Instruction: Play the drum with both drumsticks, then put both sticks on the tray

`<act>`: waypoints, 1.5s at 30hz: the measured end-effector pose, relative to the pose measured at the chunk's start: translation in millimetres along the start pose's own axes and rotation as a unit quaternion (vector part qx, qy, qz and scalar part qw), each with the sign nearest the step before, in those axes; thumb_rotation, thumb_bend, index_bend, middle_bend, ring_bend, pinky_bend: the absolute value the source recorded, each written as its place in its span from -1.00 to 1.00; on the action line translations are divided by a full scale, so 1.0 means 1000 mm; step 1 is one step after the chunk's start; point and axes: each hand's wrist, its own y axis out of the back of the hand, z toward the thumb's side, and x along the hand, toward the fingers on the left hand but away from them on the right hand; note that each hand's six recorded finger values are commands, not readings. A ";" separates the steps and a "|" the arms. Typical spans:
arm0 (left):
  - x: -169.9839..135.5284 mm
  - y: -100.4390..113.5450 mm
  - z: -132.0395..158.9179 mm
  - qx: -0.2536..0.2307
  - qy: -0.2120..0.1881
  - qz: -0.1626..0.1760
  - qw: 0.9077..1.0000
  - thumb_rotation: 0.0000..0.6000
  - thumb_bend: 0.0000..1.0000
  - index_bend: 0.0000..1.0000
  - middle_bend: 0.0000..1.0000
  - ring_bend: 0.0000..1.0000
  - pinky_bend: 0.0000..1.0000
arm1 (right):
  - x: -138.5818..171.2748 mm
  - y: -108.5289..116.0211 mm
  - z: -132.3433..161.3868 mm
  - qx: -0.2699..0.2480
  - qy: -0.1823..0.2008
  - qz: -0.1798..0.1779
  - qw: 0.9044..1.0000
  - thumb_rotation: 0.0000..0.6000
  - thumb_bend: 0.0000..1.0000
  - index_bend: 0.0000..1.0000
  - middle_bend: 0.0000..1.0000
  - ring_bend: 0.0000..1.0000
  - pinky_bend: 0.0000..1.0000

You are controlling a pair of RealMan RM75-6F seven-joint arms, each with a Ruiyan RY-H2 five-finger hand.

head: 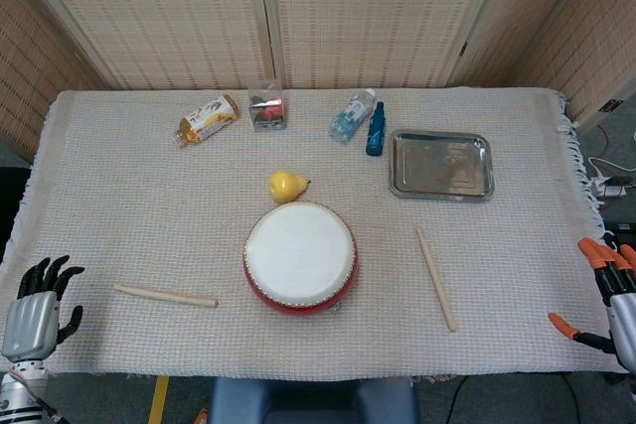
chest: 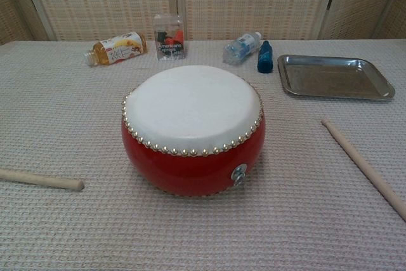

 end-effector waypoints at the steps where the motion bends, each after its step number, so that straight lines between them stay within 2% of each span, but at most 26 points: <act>1: 0.000 0.000 0.000 0.000 0.001 0.000 1.000 1.00 -0.31 -0.48 -0.81 -0.96 -0.86 | 0.000 -0.001 0.000 0.000 -0.001 0.001 1.000 0.68 -0.72 -1.00 -0.85 -1.00 -0.95; 12: -0.002 0.003 -0.006 -0.009 0.003 0.007 1.000 1.00 -0.31 -0.46 -0.80 -0.96 -0.86 | -0.002 0.001 0.002 0.001 0.005 -0.003 1.000 0.67 -0.72 -1.00 -0.85 -1.00 -0.95; 15: -0.001 0.003 0.001 -0.020 -0.015 0.006 1.000 1.00 -0.30 -0.43 -0.79 -0.96 -0.86 | -0.001 0.002 0.003 0.001 0.007 -0.003 1.000 0.67 -0.72 -1.00 -0.85 -1.00 -0.95; 18: 0.002 -0.001 0.018 -0.030 -0.052 -0.003 0.998 1.00 -0.30 -0.41 -0.79 -0.96 -0.86 | -0.003 0.001 0.005 0.000 0.013 -0.001 1.000 0.67 -0.72 -1.00 -0.85 -1.00 -0.95; 23: 0.008 -0.020 0.062 -0.025 -0.136 -0.038 0.990 1.00 -0.27 -0.34 -0.79 -0.96 -0.86 | -0.006 0.000 0.010 -0.001 0.026 0.001 1.000 0.68 -0.72 -1.00 -0.85 -1.00 -0.95; 28: 0.007 -0.042 0.094 -0.003 -0.180 -0.071 0.981 1.00 -0.27 -0.31 -0.79 -0.96 -0.86 | -0.006 0.002 0.012 -0.001 0.029 0.001 1.000 0.68 -0.72 -1.00 -0.85 -1.00 -0.95; 37: 0.010 -0.061 0.113 0.051 -0.193 -0.080 0.977 1.00 -0.27 -0.30 -0.79 -0.96 -0.86 | -0.003 0.007 0.009 0.000 0.024 -0.006 1.000 0.67 -0.72 -1.00 -0.85 -1.00 -0.95; 42: 0.011 -0.085 0.133 0.023 -0.192 -0.111 0.975 1.00 -0.27 -0.26 -0.79 -0.96 -0.86 | -0.004 0.003 0.012 -0.003 0.030 0.000 1.000 0.67 -0.72 -1.00 -0.85 -1.00 -0.95; 45: 0.012 -0.095 0.143 0.024 -0.191 -0.122 0.974 1.00 -0.28 -0.25 -0.79 -0.96 -0.86 | -0.005 0.005 0.013 -0.002 0.030 -0.001 1.000 0.67 -0.72 -1.00 -0.85 -1.00 -0.95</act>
